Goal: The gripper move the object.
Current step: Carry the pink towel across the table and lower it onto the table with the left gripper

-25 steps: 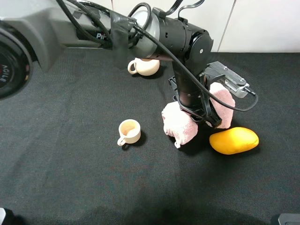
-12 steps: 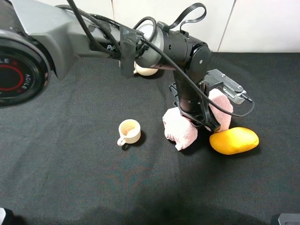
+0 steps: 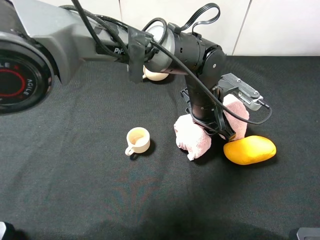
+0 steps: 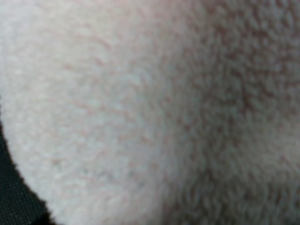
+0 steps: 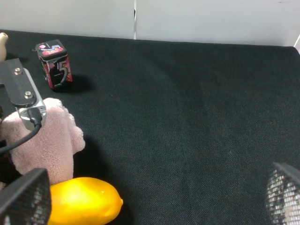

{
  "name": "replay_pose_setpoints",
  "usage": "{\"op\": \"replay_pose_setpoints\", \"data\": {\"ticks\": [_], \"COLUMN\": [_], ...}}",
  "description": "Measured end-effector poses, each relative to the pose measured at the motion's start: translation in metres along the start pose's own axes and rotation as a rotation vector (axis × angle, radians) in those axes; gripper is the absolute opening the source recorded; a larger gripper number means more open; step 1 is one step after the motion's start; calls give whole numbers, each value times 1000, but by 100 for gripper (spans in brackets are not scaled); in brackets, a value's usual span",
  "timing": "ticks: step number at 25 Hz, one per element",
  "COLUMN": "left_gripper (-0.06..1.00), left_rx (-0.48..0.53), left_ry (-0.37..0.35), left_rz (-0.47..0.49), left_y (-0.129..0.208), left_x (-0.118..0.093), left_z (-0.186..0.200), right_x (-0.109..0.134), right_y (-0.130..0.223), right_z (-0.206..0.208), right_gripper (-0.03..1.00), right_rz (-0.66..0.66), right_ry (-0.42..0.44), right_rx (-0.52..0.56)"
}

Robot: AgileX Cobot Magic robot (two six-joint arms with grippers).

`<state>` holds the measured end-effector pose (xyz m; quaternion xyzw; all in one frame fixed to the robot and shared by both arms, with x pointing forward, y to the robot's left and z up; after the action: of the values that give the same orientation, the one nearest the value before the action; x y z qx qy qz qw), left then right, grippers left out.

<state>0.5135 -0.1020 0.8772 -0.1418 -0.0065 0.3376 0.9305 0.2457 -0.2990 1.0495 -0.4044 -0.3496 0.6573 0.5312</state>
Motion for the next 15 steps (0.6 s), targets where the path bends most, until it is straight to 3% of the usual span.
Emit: {"op": "replay_pose_setpoints", "data": {"ticks": [15], "left_gripper": [53], "left_rx": [4], "left_ry": [0], "left_rz": [0], "left_y": [0], "left_x": [0], "left_z": [0], "right_x": [0], "right_y": [0], "right_z": [0], "right_gripper": [69], "right_rz": [0], "right_ry": [0], "right_rx": [0]}}
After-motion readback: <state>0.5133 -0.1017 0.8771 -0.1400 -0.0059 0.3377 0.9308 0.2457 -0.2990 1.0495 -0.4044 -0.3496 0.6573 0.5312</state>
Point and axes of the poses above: a point on each arm's last joint axis where the gripper is mounted, z pointing back along that axis away from the gripper, x along the wrist's bending axis when the last joint is at zero, y = z × x, the point moved 1 cm from there along -z, pointing out along that axis toward the gripper, and after that the axes turned 9 degrees about z, right-handed, at the moved point
